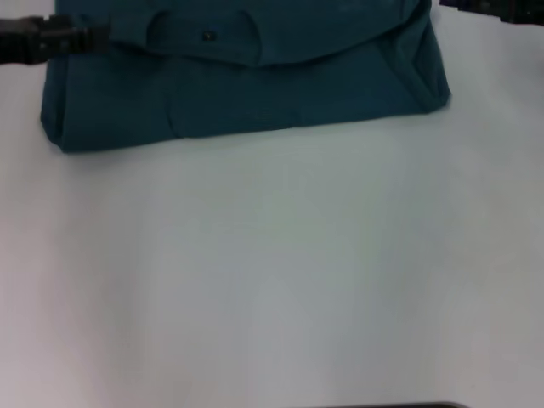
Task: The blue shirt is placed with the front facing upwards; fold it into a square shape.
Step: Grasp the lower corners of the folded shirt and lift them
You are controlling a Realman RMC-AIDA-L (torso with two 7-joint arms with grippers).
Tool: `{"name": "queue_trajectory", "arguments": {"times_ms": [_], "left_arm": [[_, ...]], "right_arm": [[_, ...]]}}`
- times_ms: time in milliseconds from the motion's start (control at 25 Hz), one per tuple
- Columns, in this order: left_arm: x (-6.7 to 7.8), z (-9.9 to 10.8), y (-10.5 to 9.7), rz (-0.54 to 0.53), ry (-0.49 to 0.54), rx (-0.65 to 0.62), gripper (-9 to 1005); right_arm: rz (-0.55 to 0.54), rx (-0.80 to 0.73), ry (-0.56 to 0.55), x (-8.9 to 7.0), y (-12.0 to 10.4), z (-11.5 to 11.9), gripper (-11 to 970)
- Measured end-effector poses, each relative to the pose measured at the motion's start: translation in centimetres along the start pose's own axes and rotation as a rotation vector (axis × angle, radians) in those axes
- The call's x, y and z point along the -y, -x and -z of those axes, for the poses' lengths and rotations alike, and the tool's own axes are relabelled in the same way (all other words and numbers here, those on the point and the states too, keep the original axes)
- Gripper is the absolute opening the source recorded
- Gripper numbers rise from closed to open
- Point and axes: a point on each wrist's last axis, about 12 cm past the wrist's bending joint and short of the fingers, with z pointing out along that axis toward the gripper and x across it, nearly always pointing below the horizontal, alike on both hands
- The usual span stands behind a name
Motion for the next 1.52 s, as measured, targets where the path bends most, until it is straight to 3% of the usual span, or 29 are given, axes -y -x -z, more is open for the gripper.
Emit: {"name": "queue_trajectory", "arguments": {"times_ms": [360, 880, 1320, 1520], "left_arm": [[-0.6, 0.0, -0.4, -0.059, 0.062, -0.12, 950], [-1.9, -1.0, -2.9, 0.064, 0.142, -0.258, 949], [-3.0, -2.6, -4.2, 0.066, 0.275, -0.357, 950], [-3.0, -2.8, -4.6, 0.086, 0.277, -0.377, 950]], "right_arm": [[0.074, -0.082, -0.015, 0.2, -1.4, 0.3, 921], [0.103, -0.132, -0.049, 0.4, -0.3, -0.9, 919], [0.113, -0.143, -0.032, 0.0, -0.1, -1.6, 917], [0.108, -0.144, -0.03, 0.0, -0.2, -1.6, 917]]}}
